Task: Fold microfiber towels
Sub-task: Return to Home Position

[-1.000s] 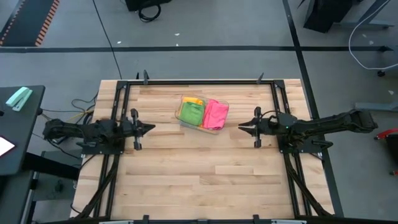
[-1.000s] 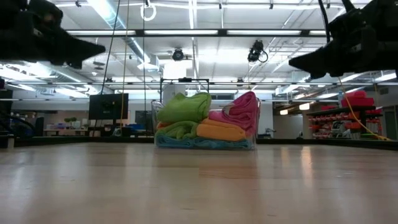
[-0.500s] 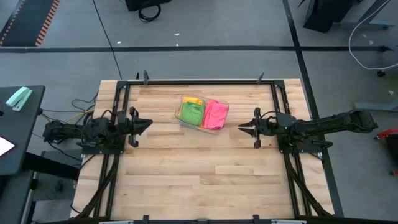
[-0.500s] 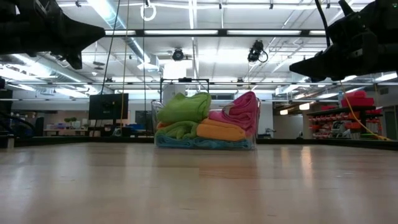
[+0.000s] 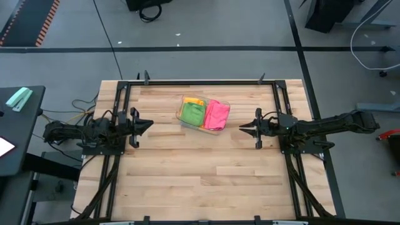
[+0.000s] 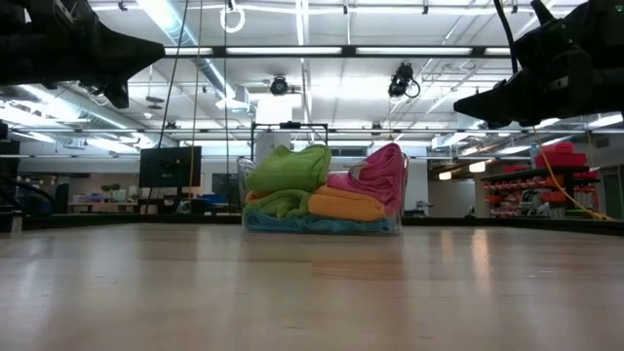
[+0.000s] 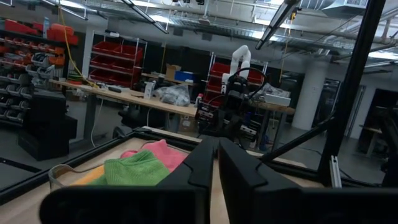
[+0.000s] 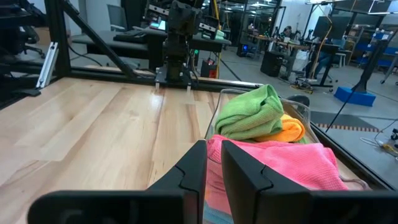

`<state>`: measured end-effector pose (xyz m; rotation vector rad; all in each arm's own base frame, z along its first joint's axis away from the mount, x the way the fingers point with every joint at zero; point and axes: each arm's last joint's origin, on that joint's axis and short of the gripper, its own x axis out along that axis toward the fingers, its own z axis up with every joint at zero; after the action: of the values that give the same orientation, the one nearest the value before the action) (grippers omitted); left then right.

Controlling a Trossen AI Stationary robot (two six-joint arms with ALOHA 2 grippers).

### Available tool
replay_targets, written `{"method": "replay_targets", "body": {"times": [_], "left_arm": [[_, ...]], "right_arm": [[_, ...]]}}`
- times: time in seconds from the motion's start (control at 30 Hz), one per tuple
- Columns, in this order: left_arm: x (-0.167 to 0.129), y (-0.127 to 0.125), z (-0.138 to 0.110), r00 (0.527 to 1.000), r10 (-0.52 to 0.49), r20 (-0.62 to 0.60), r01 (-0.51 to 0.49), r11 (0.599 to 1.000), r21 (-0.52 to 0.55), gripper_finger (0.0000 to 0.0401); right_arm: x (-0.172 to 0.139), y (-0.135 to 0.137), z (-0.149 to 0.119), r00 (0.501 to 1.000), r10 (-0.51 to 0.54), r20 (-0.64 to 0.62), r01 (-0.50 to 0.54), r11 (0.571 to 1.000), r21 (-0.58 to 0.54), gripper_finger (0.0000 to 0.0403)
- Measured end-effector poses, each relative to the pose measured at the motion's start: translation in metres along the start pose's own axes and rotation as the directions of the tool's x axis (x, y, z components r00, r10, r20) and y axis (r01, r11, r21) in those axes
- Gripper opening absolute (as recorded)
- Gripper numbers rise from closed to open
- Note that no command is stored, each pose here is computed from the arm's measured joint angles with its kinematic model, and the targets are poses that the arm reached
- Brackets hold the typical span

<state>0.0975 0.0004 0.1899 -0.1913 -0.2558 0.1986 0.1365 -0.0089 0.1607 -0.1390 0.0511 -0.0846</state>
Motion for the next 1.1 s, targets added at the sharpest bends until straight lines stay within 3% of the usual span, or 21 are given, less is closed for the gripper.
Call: {"method": "replay_targets", "body": {"times": [1.1], "left_arm": [[0.0000,0.0000,-0.0002,1.000,0.000,-0.001,0.000,1.000,0.000,0.0027]], "right_arm": [[0.0000,0.0000,0.0002,1.000,0.000,0.001,0.000,1.000,0.000,0.0058]]}}
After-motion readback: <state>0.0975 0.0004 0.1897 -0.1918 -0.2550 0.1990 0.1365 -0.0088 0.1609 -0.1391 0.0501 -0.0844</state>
